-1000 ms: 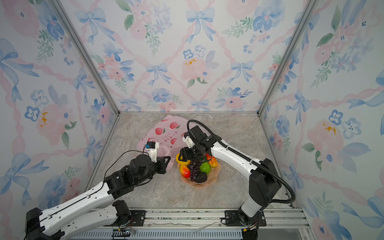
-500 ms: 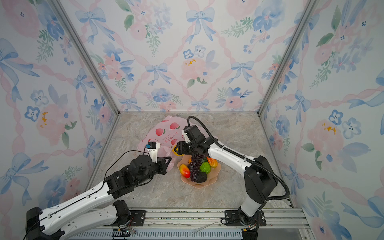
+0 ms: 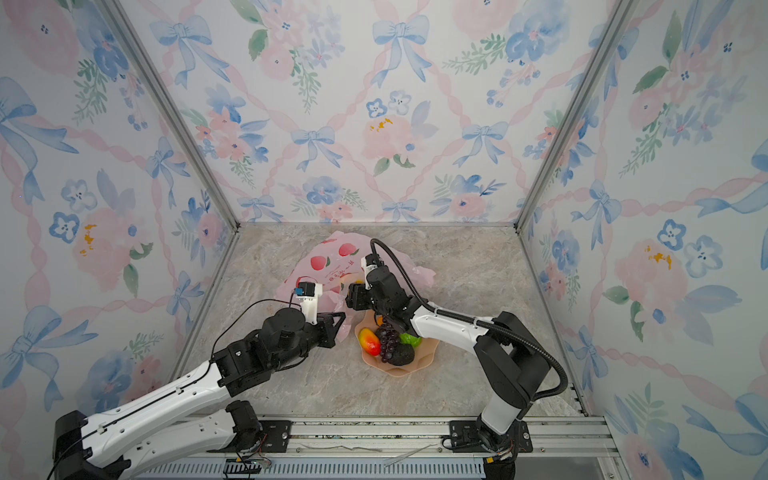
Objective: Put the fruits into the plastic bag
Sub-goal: 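Lower the yellow fruit into the bag opening held by the left gripper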
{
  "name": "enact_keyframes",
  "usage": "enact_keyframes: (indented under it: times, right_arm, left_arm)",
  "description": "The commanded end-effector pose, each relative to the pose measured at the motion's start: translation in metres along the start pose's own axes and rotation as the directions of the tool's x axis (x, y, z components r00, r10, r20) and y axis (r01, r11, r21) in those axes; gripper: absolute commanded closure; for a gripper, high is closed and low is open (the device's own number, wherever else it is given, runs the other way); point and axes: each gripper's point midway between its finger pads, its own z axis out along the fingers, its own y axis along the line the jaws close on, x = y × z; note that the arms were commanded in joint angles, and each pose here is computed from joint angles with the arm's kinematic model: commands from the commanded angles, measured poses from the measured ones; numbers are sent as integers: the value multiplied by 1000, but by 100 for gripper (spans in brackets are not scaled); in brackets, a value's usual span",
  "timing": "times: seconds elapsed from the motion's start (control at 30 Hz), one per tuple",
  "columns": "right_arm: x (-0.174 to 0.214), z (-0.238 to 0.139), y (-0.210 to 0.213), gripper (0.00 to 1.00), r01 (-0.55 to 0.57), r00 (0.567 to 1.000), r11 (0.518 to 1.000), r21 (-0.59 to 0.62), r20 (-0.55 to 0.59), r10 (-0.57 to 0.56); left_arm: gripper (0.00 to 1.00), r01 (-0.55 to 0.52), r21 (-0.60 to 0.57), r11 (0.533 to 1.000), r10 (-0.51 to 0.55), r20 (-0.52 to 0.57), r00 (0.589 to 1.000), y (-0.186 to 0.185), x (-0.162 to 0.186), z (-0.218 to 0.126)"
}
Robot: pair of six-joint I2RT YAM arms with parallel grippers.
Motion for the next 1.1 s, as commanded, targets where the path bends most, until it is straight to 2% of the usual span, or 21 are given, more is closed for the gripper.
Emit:
enact_keyframes:
  times: [0.0,0.03,0.27,0.47,0.57,0.8,0.97,1.07]
  right_arm:
    - [-14,11,10,37,92,982,995,-46,168,-83]
    - [-11,13,10,37,112,977,992,-52,185,-101]
    - [-5,14,22,37,312,894,944,-102,367,-256]
    - [3,18,21,37,447,845,892,-60,354,-400]
    - [1,19,21,37,478,834,877,-48,338,-436]
    - [2,38,19,37,460,876,885,-77,204,-438]
    - [6,49,8,37,359,933,932,-42,2,-360]
    - [12,52,-1,36,267,957,963,-19,-112,-267]
  left_arm:
    - [100,-17,36,999,17,11,1000,-13,-8,-1]
    - [100,-14,58,998,12,33,999,-22,-19,-5]
    - [100,-16,57,998,13,49,999,-24,-24,-7]
    - [100,-31,57,998,27,73,997,-26,-31,-11]
    - [100,-35,56,998,30,84,996,-26,-35,-13]
    - [100,-35,58,998,30,78,996,-27,-34,-12]
    - [100,-30,59,998,25,79,997,-26,-33,-13]
    - [100,-26,53,998,22,76,997,-24,-31,-12]
